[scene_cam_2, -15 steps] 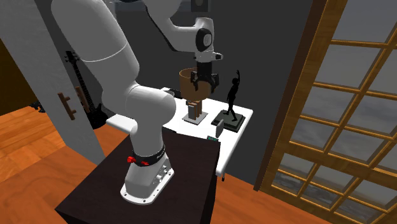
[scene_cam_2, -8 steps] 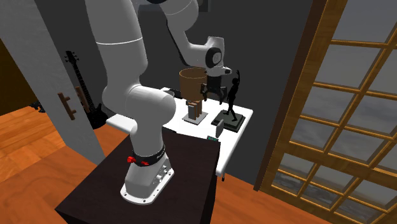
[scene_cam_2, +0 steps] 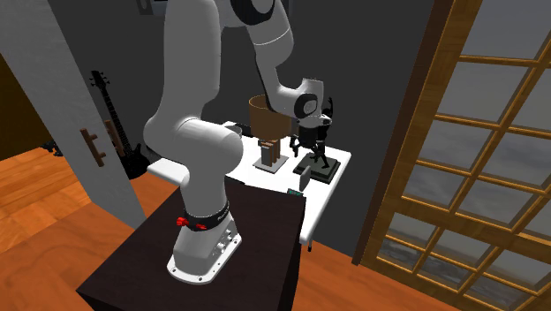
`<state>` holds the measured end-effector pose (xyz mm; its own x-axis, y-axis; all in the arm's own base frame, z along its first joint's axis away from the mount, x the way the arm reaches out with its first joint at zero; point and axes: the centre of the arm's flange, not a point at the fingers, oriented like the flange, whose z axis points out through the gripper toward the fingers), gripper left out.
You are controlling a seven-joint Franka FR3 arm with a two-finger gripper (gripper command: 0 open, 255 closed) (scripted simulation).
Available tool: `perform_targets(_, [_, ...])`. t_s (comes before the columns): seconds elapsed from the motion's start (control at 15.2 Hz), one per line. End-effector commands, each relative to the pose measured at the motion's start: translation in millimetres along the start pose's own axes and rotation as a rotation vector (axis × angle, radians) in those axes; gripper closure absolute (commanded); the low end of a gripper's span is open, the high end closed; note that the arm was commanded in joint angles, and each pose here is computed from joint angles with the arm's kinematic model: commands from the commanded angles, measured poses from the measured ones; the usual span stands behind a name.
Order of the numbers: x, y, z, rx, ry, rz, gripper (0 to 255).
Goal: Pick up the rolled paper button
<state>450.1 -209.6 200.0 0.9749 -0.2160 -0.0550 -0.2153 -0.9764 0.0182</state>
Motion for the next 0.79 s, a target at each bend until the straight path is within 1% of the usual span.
perform_targets(0.0, [9.6,10.0,21.5,0.003,-0.004,0.008,0])
perform_targets(0.46, [11.6,9.3,58.4,0.003,-0.004,0.008,0])
perform_targets(0.66, [11.8,9.3,61.4,0.003,-0.004,0.008,0])
perform_targets(0.73, [11.8,9.0,61.3,0.003,-0.004,0.008,255])
